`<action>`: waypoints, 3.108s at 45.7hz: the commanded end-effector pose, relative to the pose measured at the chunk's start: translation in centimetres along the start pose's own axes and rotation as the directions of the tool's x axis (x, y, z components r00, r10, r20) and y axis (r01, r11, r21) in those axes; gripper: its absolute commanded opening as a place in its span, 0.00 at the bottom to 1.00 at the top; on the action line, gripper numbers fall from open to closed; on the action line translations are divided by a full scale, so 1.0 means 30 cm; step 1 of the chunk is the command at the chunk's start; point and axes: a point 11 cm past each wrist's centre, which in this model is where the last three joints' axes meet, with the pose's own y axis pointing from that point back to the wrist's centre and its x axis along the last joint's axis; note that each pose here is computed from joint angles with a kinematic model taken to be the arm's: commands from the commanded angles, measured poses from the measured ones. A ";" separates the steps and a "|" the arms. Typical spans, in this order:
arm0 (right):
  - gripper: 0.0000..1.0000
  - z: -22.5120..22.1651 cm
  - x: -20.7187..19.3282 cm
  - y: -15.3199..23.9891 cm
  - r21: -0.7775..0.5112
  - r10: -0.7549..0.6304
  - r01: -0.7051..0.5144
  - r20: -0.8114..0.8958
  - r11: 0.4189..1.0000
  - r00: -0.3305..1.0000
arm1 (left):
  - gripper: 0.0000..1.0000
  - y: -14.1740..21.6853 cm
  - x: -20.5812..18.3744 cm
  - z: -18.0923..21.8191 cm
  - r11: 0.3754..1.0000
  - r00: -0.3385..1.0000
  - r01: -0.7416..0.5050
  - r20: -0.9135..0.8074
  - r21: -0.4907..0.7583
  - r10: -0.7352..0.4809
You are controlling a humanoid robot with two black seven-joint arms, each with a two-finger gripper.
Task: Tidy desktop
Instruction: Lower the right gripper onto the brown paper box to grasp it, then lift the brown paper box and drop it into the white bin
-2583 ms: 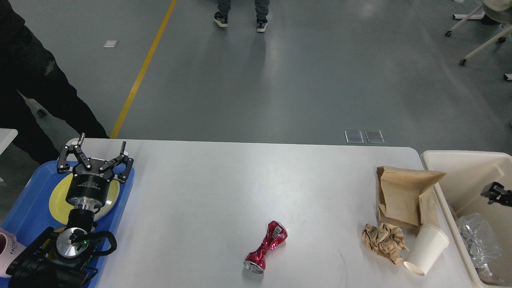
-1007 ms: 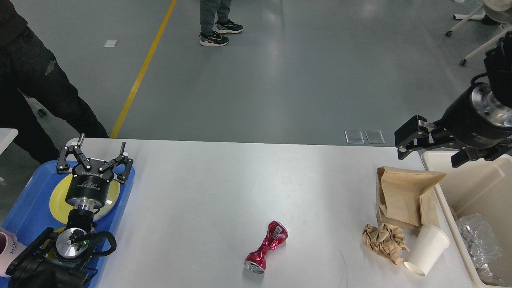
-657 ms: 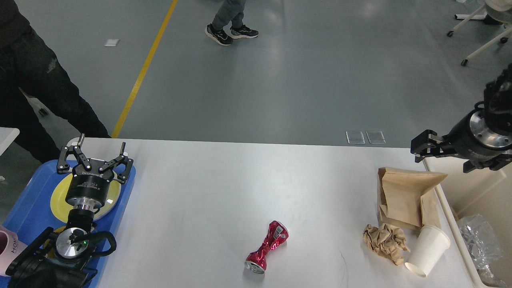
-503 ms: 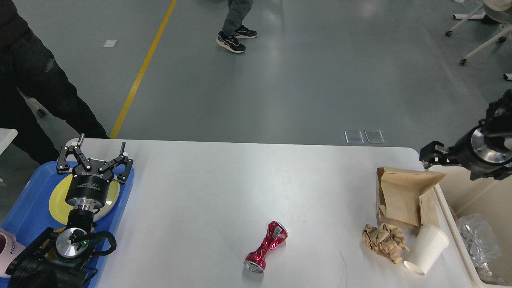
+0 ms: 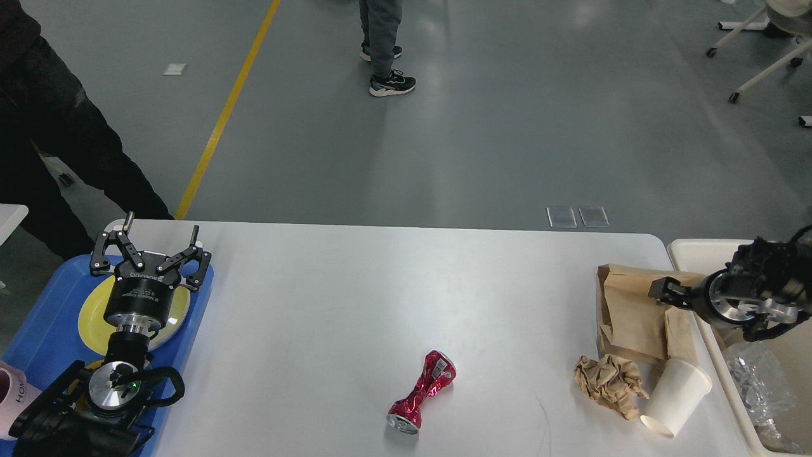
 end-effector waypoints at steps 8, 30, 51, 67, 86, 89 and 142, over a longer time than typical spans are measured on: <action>1.00 -0.033 -0.034 -0.078 0.015 0.033 -0.033 -0.001 0.999 0.999 | 0.96 0.000 0.000 0.000 1.000 1.000 0.000 0.000 0.000 0.000; 0.45 -0.039 -0.143 -0.197 0.032 0.085 -0.088 0.075 0.996 0.994 | 0.96 0.000 -0.001 -0.003 1.000 1.000 0.000 -0.001 0.001 0.000; 0.00 -0.078 -0.171 -0.198 0.024 0.052 -0.055 0.134 0.998 0.990 | 0.96 0.000 0.000 0.000 1.000 1.000 0.000 0.000 0.000 0.000; 0.00 -0.103 -0.169 -0.193 0.012 0.051 -0.053 0.141 0.998 0.989 | 0.96 0.000 0.000 0.000 1.000 1.000 0.000 0.000 0.000 0.000; 0.00 -0.145 -0.057 -0.100 0.040 0.039 -0.047 0.183 0.998 0.982 | 0.96 0.000 0.000 0.000 1.000 1.000 0.001 0.001 0.001 -0.001; 0.00 -0.148 -0.038 -0.077 0.045 0.032 -0.041 0.188 0.998 0.982 | 0.96 0.000 -0.001 0.001 1.000 1.000 0.002 -0.001 -0.001 -0.002; 0.00 -0.260 0.185 1.055 0.268 -0.302 0.318 -0.100 0.909 0.948 | 0.96 0.000 0.001 0.003 1.000 1.000 -0.001 0.000 -0.003 0.001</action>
